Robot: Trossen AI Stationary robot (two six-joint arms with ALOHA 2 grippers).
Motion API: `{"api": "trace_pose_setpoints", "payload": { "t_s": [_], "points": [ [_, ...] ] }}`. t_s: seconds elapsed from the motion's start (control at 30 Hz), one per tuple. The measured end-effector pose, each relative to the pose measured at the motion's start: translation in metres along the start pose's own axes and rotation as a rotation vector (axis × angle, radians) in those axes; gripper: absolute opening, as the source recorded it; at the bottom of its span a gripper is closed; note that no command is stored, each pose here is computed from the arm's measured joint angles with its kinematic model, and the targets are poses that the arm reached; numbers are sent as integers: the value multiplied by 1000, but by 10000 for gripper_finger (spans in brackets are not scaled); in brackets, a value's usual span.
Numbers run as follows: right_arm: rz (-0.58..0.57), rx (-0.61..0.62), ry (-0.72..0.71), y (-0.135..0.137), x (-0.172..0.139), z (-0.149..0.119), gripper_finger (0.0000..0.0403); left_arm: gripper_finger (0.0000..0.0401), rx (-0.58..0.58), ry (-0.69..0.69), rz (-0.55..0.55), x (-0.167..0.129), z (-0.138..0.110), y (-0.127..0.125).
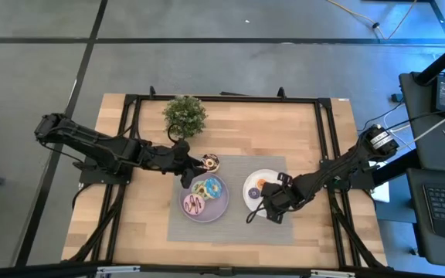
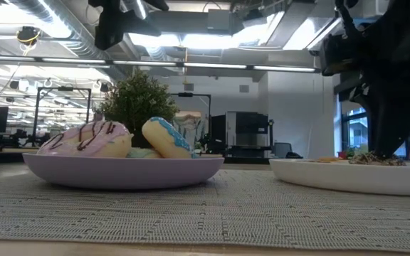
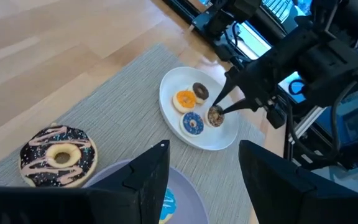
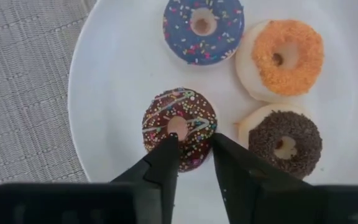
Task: Pick & Place donuts
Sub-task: Put the small brown donut on the white plate, then put the large black donut on the purple plate
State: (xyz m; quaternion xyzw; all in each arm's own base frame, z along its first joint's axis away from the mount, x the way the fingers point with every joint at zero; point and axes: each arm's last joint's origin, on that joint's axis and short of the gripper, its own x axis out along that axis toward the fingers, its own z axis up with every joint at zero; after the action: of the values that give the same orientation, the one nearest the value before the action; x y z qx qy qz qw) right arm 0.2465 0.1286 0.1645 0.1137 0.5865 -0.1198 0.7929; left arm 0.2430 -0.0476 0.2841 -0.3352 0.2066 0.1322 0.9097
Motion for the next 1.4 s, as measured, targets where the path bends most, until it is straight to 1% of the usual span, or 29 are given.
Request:
{"api": "trace_pose_setpoints", "payload": {
  "t_s": [0.13,0.27,0.37,0.5,0.63,0.7,0.83,0.93,1.0,1.1,1.17,1.3,1.4],
  "points": [
    [-23,17,28,-3,-1,-2,123,190,14,-1,-2,0,0,0],
    [-21,16,47,-3,-10,1,127,193,9,-13,-15,1,1,-2],
    [15,7,13,-3,-24,7,127,193,10,-20,-22,2,2,-2],
    [72,45,-52,-14,-48,13,127,189,31,3,-35,10,7,3],
    [116,81,-124,-32,-72,20,127,185,-16,113,-29,33,15,24],
    [121,98,-171,-42,-83,24,127,184,-3,158,22,47,19,35],
    [96,153,-261,-60,-97,28,127,184,86,172,170,71,26,47],
    [93,166,-286,-67,-103,30,127,184,79,220,293,81,32,49],
    [87,174,-288,-71,-104,31,127,184,71,283,385,86,32,53],
    [76,172,-289,-74,-103,33,127,184,68,327,484,96,29,59],
    [68,172,-287,-75,-101,35,127,184,24,339,520,104,25,64],
    [65,182,-292,-78,-101,37,127,183,-115,382,567,118,18,77],
    [64,182,-292,-78,-101,37,127,178,-166,444,585,128,9,86]
  ]
}}
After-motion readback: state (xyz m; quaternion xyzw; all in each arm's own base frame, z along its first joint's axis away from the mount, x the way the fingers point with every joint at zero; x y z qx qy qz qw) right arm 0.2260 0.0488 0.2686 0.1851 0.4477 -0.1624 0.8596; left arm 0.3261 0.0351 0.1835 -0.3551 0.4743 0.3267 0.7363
